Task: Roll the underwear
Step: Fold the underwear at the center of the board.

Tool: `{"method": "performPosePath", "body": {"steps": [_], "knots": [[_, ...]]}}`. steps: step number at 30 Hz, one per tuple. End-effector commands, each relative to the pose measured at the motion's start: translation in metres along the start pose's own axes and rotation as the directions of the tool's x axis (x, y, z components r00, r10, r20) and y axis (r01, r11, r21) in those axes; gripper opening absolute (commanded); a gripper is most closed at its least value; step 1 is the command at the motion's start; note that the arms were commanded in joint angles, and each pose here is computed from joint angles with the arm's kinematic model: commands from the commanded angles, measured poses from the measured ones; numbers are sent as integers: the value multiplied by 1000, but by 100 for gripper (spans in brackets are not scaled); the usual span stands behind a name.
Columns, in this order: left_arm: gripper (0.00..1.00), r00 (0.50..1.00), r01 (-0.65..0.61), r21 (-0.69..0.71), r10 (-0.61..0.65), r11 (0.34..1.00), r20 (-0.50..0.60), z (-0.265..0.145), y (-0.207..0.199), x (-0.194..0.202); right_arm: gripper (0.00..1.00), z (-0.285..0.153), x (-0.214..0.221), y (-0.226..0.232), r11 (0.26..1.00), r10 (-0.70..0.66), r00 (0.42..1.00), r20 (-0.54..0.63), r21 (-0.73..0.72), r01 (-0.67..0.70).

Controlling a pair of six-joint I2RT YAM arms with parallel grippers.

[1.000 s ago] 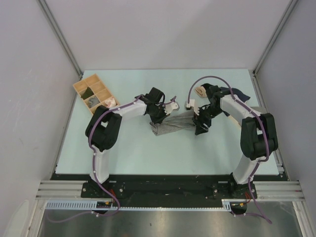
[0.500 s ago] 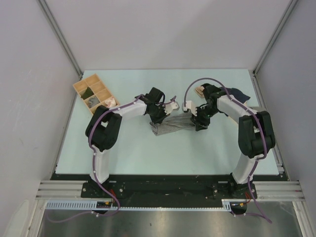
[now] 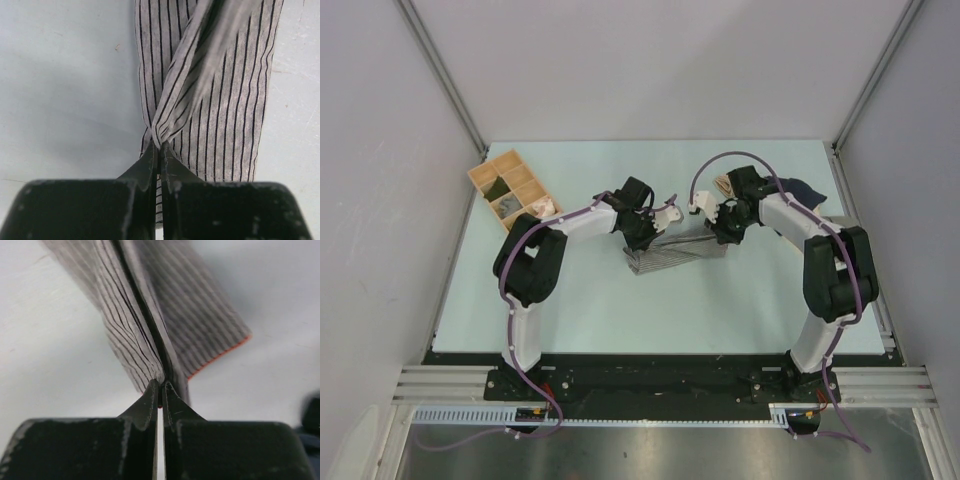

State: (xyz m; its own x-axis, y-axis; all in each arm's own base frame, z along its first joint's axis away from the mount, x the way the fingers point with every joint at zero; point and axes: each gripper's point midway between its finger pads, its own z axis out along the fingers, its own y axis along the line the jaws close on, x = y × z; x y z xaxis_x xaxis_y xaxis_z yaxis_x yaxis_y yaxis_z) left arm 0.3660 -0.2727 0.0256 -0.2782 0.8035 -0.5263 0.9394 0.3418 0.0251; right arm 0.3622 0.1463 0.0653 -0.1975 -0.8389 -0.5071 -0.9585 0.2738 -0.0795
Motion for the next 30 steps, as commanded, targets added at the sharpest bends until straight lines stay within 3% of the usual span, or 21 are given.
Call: {"method": "performPosePath", "body": {"steps": [1,6,11,18,26,30], "knots": [[0,996,29,33,-26,999,-86,-1,-6,23,0,-13,-22,-50,968,58,997,56,241,-70],[0,996,29,28,-27,999,-86,0,-5,23,0,-8,-18,-71,938,107,993,51,327,-118],[0,996,32,24,-30,999,-85,0,-4,23,0,1,-24,-83,918,76,997,31,389,-82],[1,999,44,-31,-45,999,-22,-10,6,4,2,22,-22,-78,933,45,999,3,356,-43],[52,961,115,-178,-64,977,270,-75,30,-61,3,32,-20,-69,952,63,998,12,298,-64],[61,926,161,-223,-68,961,373,-105,36,-76,3,35,-22,-67,958,75,997,19,278,-77]]}}
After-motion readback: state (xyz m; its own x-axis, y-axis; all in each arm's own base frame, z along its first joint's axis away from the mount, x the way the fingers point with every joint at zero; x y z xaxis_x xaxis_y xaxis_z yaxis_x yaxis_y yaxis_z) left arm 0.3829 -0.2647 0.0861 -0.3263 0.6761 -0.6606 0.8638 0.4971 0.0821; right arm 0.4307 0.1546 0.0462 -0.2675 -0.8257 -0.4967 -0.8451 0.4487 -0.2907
